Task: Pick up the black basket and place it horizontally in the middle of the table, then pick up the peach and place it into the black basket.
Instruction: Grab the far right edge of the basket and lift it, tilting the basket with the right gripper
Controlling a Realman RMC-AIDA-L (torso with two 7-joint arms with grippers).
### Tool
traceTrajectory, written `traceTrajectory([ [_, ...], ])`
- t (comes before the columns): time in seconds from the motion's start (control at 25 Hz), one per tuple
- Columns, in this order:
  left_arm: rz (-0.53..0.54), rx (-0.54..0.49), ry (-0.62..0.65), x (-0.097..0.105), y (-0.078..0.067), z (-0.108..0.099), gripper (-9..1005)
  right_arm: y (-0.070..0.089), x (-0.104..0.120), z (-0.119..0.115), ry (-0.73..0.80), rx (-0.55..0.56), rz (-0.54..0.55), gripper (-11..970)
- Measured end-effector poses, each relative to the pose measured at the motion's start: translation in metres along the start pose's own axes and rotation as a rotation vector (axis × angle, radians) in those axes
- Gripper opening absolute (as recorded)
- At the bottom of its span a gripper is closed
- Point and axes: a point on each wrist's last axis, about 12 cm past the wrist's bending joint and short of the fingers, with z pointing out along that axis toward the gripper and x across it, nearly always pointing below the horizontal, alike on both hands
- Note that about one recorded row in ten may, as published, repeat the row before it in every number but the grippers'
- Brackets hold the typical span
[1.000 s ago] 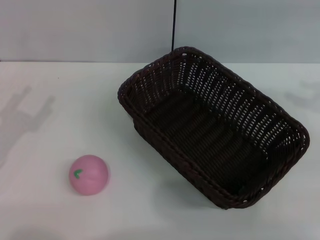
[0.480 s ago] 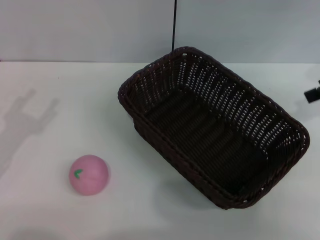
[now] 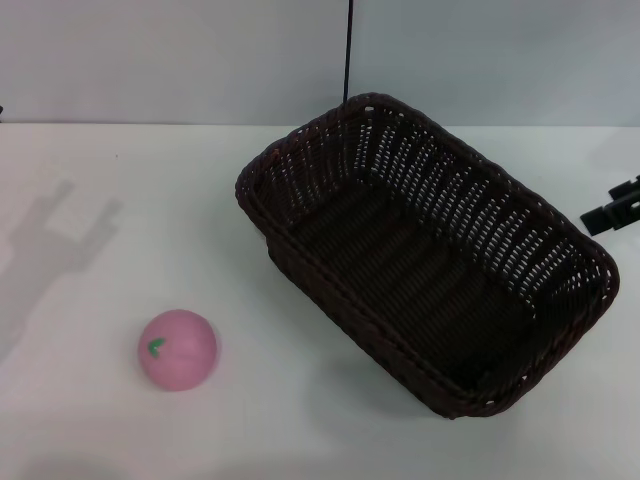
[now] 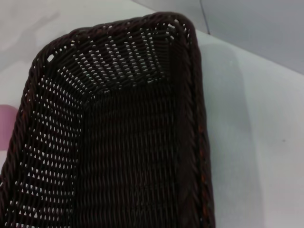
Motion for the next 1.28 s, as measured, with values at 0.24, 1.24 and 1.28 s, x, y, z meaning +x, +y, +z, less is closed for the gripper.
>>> traceTrajectory([
  [0.24, 0.001, 0.008, -0.001, 0.0, 0.0, 0.004, 795, 0.001, 0.006, 0.023, 0.0, -0.047, -0.019, 784],
  [1.24, -0.009, 0.004, 0.0, 0.002, 0.0, 0.007, 794, 0.0, 0.019, 0.055, -0.024, -0.053, -0.031, 332],
  [1.28, -0.01, 0.004, 0.0, 0.002, 0.0, 0.007, 794, 0.0, 0.02, 0.055, -0.025, -0.052, -0.03, 298],
])
